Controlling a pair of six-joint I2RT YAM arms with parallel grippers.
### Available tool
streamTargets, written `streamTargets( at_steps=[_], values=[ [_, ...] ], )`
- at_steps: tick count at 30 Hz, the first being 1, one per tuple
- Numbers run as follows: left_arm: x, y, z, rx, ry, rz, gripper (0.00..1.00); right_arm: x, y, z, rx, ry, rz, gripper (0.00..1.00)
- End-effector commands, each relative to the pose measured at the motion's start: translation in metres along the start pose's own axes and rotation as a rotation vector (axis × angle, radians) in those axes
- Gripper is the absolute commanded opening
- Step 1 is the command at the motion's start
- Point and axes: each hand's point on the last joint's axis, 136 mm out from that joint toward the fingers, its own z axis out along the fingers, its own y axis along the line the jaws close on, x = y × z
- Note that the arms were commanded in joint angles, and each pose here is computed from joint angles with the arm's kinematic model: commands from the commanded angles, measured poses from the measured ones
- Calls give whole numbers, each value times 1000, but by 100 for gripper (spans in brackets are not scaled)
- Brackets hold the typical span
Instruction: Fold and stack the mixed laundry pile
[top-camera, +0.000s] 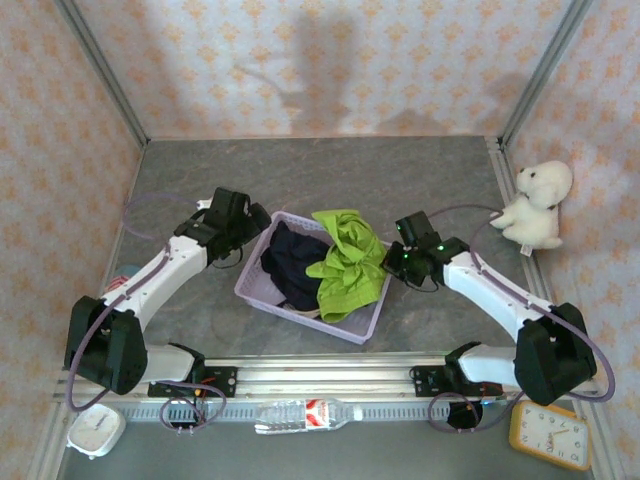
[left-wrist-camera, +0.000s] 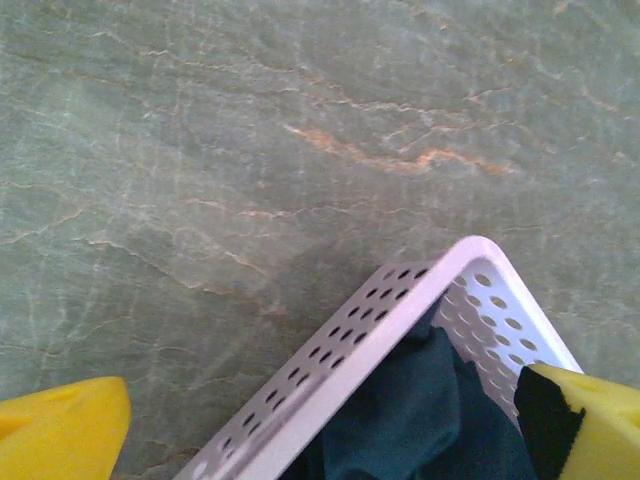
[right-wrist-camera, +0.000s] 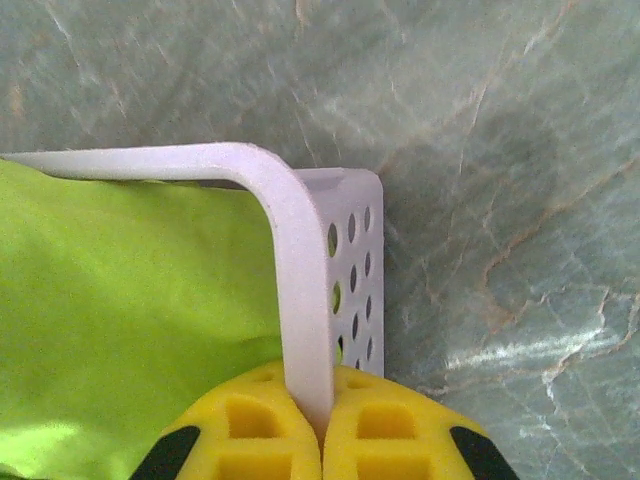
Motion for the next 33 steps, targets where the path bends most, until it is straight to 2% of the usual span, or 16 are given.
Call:
streamTargets(
  at_steps=[1, 8, 11, 16, 20, 26, 27, 28, 30, 31, 33],
  values=[
    [0, -8, -12, 12, 8, -26, 100, -58, 9, -24, -3, -186, 53, 0],
    [5, -13, -16, 40, 39, -6, 100, -155, -14, -60, -31, -303, 225, 0],
    [10, -9, -17, 38, 50, -1, 100, -194, -29, -69, -45, -306, 300, 0],
    [15, 1, -22, 28, 54, 6, 100, -242, -84, -80, 17, -355, 458, 0],
    [20, 10, -25, 20, 58, 16, 100, -258, -136, -86, 66, -398, 592, 0],
    [29, 18, -21, 11, 81, 15, 100, -246, -185, -87, 113, -434, 715, 0],
    [30, 17, -20, 14, 85, 15, 100, -241, -188, -85, 118, -425, 719, 2],
    [31, 16, -18, 19, 91, 15, 100, -237, -190, -83, 127, -413, 720, 13],
    [31, 11, -16, 29, 103, 24, 100, -231, -190, -84, 145, -387, 709, 45],
    [31, 8, -15, 32, 111, 32, 100, -229, -189, -86, 147, -387, 702, 54],
    [30, 1, -13, 42, 120, 42, 100, -228, -183, -93, 130, -395, 681, 63]
  ],
)
